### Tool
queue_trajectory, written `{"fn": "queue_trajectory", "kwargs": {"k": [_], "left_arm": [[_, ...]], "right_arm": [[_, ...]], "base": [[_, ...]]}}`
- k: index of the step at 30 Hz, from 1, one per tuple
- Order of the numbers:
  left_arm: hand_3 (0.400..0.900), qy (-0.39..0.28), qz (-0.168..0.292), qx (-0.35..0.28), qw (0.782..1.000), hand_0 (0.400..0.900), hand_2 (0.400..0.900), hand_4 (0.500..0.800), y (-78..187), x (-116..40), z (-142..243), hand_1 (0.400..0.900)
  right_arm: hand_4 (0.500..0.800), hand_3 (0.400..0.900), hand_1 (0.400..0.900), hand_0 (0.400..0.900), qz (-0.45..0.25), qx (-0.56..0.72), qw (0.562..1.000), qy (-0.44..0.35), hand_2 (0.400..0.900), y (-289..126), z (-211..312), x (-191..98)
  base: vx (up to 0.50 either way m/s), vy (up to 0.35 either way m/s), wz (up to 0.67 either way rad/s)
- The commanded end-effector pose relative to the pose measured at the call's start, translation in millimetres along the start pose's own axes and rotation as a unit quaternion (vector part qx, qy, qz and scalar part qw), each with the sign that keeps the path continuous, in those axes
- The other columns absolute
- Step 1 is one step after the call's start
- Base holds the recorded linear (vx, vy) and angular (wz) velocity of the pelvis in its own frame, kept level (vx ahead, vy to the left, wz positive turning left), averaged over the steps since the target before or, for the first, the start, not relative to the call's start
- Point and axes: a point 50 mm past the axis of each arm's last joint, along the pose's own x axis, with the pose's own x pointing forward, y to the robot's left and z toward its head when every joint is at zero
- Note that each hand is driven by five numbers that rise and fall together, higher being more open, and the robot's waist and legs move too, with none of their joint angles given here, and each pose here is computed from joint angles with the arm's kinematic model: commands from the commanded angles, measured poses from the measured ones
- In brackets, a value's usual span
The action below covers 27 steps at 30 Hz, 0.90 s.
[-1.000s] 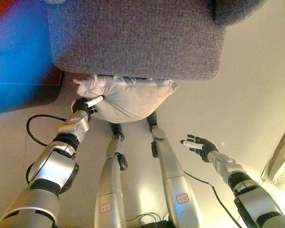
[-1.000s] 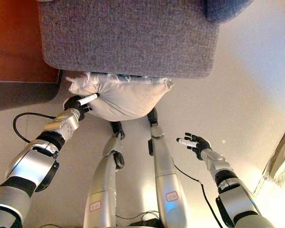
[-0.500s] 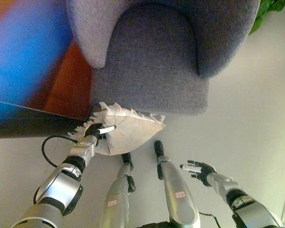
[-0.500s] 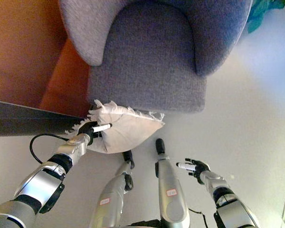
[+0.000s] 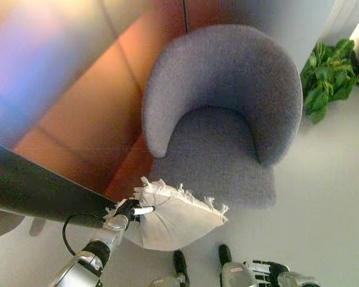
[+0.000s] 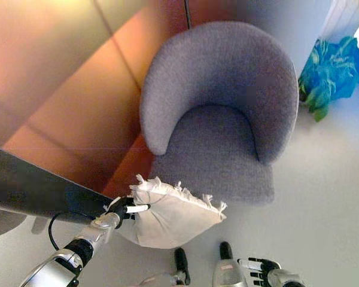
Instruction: Pick up the pillow and put it on the sofa.
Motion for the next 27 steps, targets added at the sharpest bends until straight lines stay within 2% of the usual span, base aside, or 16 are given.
{"fn": "queue_trajectory", "kwargs": {"k": [1, 6, 10, 14, 19, 27], "left_arm": [[0.400, -0.107, 0.053, 0.082, 0.989, 0.400, 0.400, 0.500, 61.2, -9.1, 69.8, 0.400], [0.400, -0.157, 0.093, 0.172, 0.968, 0.400, 0.400, 0.500, 110.4, -34.5, 128.3, 0.400], [0.400, -0.208, 0.124, 0.232, 0.942, 0.400, 0.400, 0.500, 137.2, -65.9, 191.7, 0.400], [0.400, -0.238, 0.155, 0.262, 0.922, 0.400, 0.400, 0.500, 154.0, -98.4, 242.7, 0.400], [0.400, -0.266, 0.174, 0.273, 0.908, 0.400, 0.400, 0.500, 154.7, -121.5, 276.0, 0.400], [0.400, -0.289, 0.181, 0.272, 0.900, 0.400, 0.400, 0.500, 142.9, -133.0, 299.5, 0.400]], "right_arm": [[0.800, 0.900, 0.900, 0.900, -0.015, 0.026, 0.998, 0.050, 0.900, -6.8, -32.6, -1.1], [0.800, 0.900, 0.900, 0.900, -0.025, 0.045, 0.997, 0.056, 0.900, -16.9, -40.9, -4.0], [0.800, 0.900, 0.900, 0.900, -0.032, 0.067, 0.995, 0.067, 0.900, -20.4, -46.5, -5.2], [0.800, 0.900, 0.900, 0.900, -0.036, 0.090, 0.992, 0.076, 0.900, -21.3, -57.5, -6.3], [0.800, 0.900, 0.900, 0.900, -0.042, 0.118, 0.988, 0.088, 0.900, -21.9, -69.9, -7.8], [0.800, 0.900, 0.900, 0.900, -0.045, 0.148, 0.982, 0.105, 0.900, -18.1, -92.7, -10.4]], "base": [[0.098, -0.020, 0.10], [0.067, -0.005, 0.07], [0.063, -0.032, 0.03], [0.069, -0.066, -0.08], [0.050, -0.069, -0.20], [0.026, -0.057, -0.22]]}}
